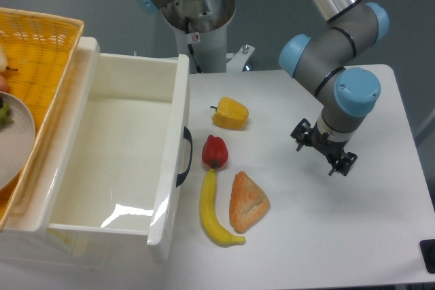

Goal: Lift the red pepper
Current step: 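Move the open gripper toward the red bell pepper beside the yellow pepper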

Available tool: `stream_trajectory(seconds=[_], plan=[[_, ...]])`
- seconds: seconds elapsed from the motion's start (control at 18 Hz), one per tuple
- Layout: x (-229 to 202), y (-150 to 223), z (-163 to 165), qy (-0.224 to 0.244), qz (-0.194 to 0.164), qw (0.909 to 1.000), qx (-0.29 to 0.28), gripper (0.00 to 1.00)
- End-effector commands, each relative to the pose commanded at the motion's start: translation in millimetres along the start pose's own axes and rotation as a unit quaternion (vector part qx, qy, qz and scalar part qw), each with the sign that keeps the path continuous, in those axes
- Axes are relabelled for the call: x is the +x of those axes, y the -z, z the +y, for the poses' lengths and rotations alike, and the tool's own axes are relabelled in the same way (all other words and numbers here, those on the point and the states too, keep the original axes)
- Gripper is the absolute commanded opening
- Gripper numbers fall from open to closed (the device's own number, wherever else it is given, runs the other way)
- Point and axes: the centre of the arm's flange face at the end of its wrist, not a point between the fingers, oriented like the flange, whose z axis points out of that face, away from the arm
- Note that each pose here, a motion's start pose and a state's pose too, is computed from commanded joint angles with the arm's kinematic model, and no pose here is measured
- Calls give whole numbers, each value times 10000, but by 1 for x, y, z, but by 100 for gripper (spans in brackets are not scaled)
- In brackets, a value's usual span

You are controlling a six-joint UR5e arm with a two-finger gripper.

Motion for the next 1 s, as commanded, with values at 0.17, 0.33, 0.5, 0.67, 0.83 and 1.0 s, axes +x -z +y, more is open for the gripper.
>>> stream_trajectory(seconds=[0.17,0.33,0.5,0.67,0.83,1.0], plan=[[7,7,0,29,-12,10000,17,100],[45,-4,-18,462,267,9983,229,100],[59,-13,-35,1186,523,9900,548,100],[84,-28,-40,1717,910,9773,844,100],[95,-38,-34,2183,1222,9626,1037,100],[106,-47,-37,2434,1375,9553,963,100]])
